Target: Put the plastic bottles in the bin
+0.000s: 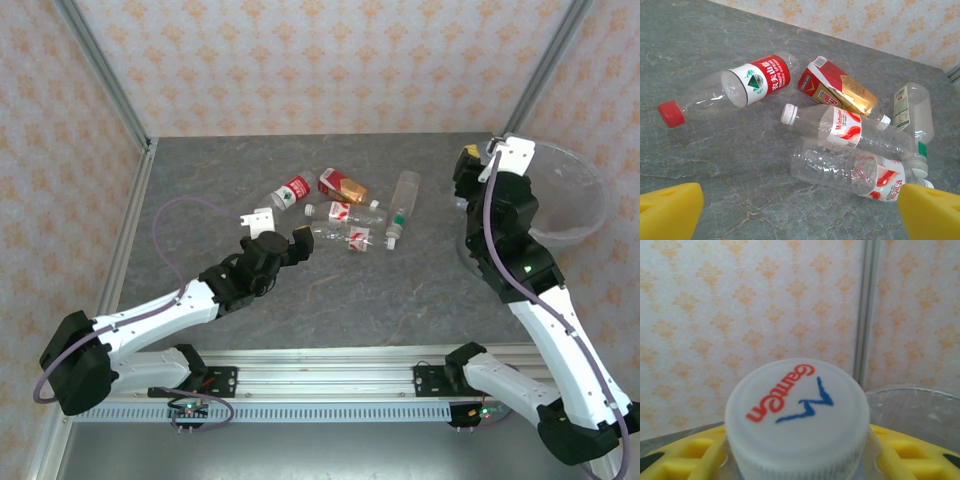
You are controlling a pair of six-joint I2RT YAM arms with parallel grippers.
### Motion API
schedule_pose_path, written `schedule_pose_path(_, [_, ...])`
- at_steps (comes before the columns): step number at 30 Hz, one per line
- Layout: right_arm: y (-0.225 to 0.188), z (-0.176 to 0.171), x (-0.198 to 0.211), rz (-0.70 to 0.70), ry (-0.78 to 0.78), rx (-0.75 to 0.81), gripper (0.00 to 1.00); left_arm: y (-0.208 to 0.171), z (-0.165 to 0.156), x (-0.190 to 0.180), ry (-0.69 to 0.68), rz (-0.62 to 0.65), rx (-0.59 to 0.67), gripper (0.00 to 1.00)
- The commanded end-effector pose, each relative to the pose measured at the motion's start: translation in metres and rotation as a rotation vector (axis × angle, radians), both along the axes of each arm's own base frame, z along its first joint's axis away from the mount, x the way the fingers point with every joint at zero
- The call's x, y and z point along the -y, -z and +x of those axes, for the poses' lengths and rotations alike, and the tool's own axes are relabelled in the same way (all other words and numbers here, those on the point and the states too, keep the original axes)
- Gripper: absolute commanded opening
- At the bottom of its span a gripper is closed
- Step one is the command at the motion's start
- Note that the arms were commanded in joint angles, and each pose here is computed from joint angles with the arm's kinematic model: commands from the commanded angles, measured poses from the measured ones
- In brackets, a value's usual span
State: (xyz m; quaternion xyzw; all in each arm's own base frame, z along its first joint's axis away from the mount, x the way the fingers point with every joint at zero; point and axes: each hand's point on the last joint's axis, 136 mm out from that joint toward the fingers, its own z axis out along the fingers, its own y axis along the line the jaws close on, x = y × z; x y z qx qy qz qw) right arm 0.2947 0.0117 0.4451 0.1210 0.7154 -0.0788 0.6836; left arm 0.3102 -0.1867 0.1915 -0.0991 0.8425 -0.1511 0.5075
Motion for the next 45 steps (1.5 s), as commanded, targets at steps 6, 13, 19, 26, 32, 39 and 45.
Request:
schedule_pose_path(6, [-0.02, 0.0, 0.061, 0.054, 0.186, 0.083, 0.36, 0.002, 0.002, -0.005, -0.042, -0.001, -0.015, 1.0])
schedule_pose_path(13, [0.0, 0.012, 0.096, 0.063, 0.292, 0.007, 0.37, 0.006, 0.002, -0.008, -0.049, 0.019, -0.023, 1.0])
schedule_pose_path(19, [0.028, 0.026, 0.124, 0.086, 0.37, -0.073, 0.37, 0.009, 0.001, -0.01, -0.057, 0.028, -0.03, 1.0])
schedule_pose_path(26, [0.071, 0.047, 0.135, 0.198, 0.317, -0.167, 0.41, 0.012, 0.0, -0.012, -0.068, 0.036, -0.041, 1.0])
schedule_pose_path(32, [0.098, 0.054, 0.146, 0.284, 0.285, -0.233, 0.43, 0.012, -0.002, -0.022, -0.113, 0.042, -0.045, 1.0])
schedule_pose_path(39, [0.127, 0.055, 0.161, 0.397, 0.258, -0.286, 0.45, 0.015, -0.001, -0.026, -0.136, 0.065, -0.062, 1.0])
schedule_pose_path(45, [0.158, 0.055, 0.17, 0.467, 0.255, -0.369, 0.47, 0.017, 0.001, -0.026, -0.144, 0.06, -0.069, 1.0])
